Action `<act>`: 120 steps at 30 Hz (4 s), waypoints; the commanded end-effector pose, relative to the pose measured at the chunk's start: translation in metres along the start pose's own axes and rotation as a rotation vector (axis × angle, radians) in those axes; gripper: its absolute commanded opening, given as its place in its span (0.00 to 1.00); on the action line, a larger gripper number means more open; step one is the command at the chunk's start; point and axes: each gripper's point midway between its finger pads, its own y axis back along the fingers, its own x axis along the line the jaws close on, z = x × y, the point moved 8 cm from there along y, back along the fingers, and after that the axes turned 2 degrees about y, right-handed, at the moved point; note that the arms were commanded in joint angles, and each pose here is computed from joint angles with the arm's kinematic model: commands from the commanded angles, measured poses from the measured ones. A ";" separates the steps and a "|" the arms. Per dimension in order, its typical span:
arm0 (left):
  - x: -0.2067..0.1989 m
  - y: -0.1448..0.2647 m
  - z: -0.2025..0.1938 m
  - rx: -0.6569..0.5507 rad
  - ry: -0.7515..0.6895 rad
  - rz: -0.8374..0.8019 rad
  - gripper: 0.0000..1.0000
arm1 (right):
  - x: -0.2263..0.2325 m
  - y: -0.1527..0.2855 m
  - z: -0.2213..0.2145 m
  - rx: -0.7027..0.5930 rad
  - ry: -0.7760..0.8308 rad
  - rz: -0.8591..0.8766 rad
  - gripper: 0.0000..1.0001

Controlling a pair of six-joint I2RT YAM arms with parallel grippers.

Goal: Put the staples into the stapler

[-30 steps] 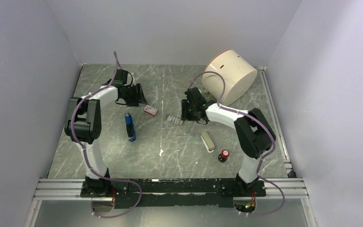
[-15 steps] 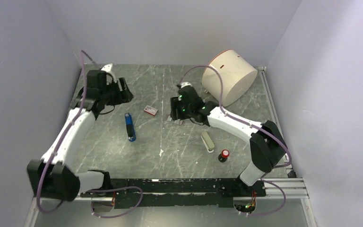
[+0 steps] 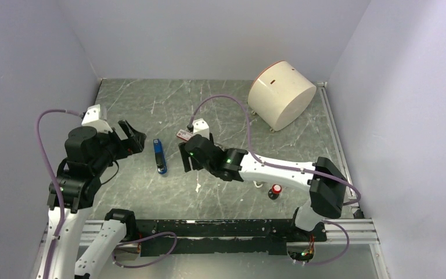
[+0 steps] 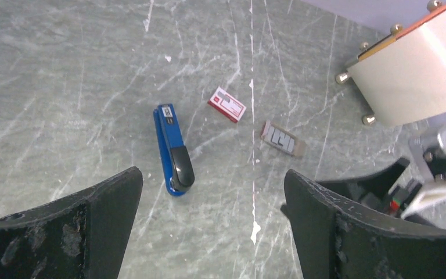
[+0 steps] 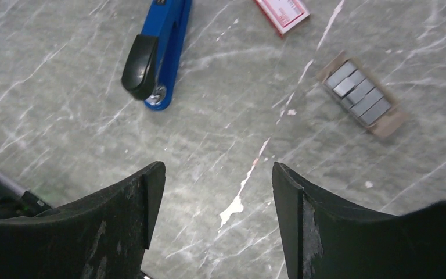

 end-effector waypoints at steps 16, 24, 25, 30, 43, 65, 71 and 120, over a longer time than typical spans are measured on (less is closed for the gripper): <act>0.021 0.035 -0.040 0.000 0.198 0.088 0.89 | 0.064 -0.020 -0.026 0.054 -0.083 0.097 0.87; 0.025 0.059 -0.065 0.044 0.267 0.052 0.87 | 0.084 -0.066 -0.028 0.009 -0.082 0.073 0.85; 0.025 0.063 -0.066 0.041 0.270 0.048 0.87 | 0.085 -0.072 -0.029 0.002 -0.066 0.069 0.85; 0.030 0.076 -0.066 0.010 0.293 0.091 0.87 | 0.089 -0.100 -0.032 0.000 -0.038 0.059 0.80; 0.031 0.061 -0.053 -0.009 0.296 0.165 0.84 | 0.085 -0.149 -0.032 -0.040 0.043 -0.058 0.51; 0.032 -0.052 -0.108 0.309 0.315 0.119 0.91 | 0.018 -0.083 -0.047 0.049 -0.020 -0.112 0.28; 0.024 -0.094 -0.149 0.488 0.360 -0.098 0.66 | 0.009 -0.081 -0.046 0.113 -0.144 -0.022 0.27; 0.027 -0.140 -0.233 0.728 0.136 -0.082 0.05 | -0.029 -0.054 -0.013 0.127 -0.327 0.148 0.20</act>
